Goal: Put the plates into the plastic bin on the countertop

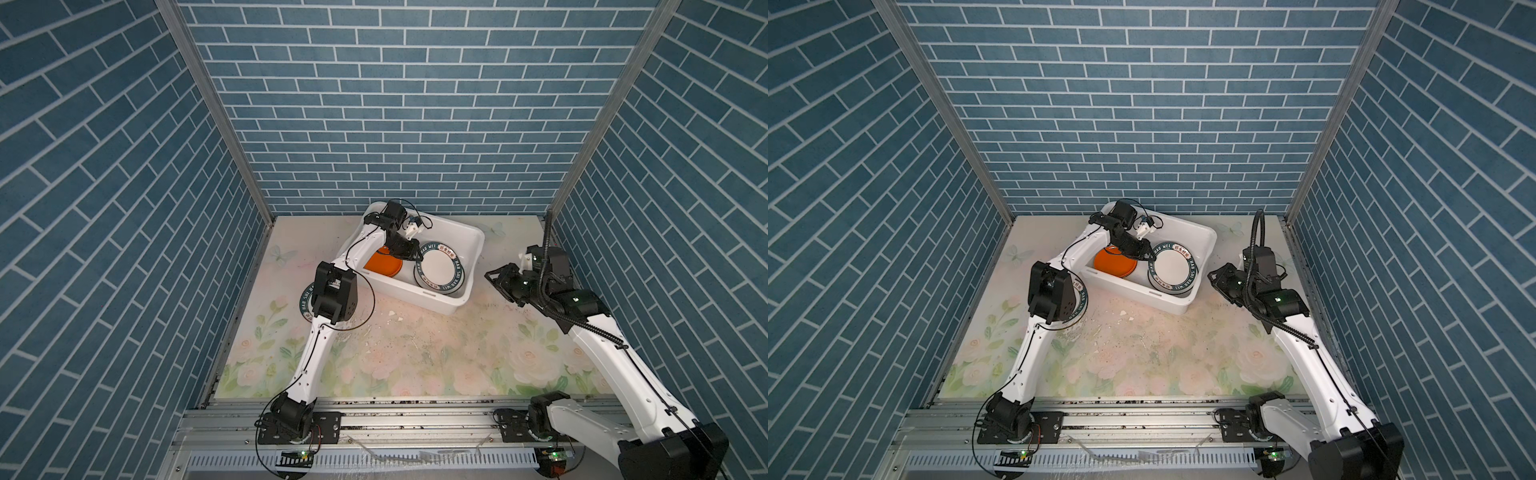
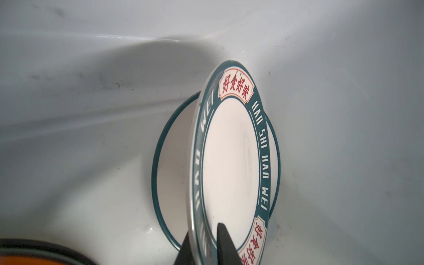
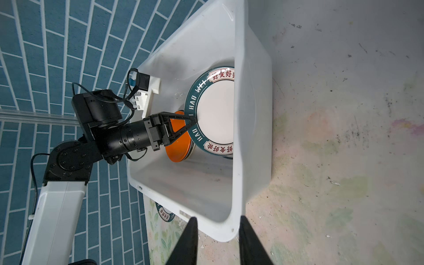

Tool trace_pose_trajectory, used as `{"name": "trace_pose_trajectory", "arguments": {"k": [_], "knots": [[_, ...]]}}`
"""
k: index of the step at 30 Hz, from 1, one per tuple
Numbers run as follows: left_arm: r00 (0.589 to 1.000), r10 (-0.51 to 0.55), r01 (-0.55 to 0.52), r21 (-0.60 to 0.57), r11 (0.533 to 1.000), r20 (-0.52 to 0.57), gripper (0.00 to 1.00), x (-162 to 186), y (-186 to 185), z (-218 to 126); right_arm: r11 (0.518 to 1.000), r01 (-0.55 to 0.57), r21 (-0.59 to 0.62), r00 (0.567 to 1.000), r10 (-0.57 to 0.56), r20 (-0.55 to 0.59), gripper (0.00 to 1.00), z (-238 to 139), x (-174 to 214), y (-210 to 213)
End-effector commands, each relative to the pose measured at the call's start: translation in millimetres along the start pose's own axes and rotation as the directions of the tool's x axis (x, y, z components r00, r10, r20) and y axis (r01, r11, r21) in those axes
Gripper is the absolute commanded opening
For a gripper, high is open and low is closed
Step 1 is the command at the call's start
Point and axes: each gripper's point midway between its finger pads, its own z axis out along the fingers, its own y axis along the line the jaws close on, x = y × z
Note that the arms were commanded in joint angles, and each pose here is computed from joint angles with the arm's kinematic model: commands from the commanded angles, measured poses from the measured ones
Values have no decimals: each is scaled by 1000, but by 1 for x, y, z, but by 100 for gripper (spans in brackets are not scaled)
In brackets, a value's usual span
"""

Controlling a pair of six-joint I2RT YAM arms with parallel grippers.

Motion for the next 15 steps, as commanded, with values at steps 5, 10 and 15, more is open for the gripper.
{"name": "trace_pose_trajectory", "arguments": {"k": [5,10,15], "knots": [[1000,18,-18,20,1000,-12,25,2,-7,8,999,-35,-3,999,34,-5,31,1,1,-4],[1000,17,-17,18,1000,-17,27,4,-6,9,999,-38,-1,999,38,-9,31,2,3,-6],[1000,14,-14,14,1000,-27,31,7,-4,11,999,-41,-2,999,41,-7,31,2,4,-7]]}}
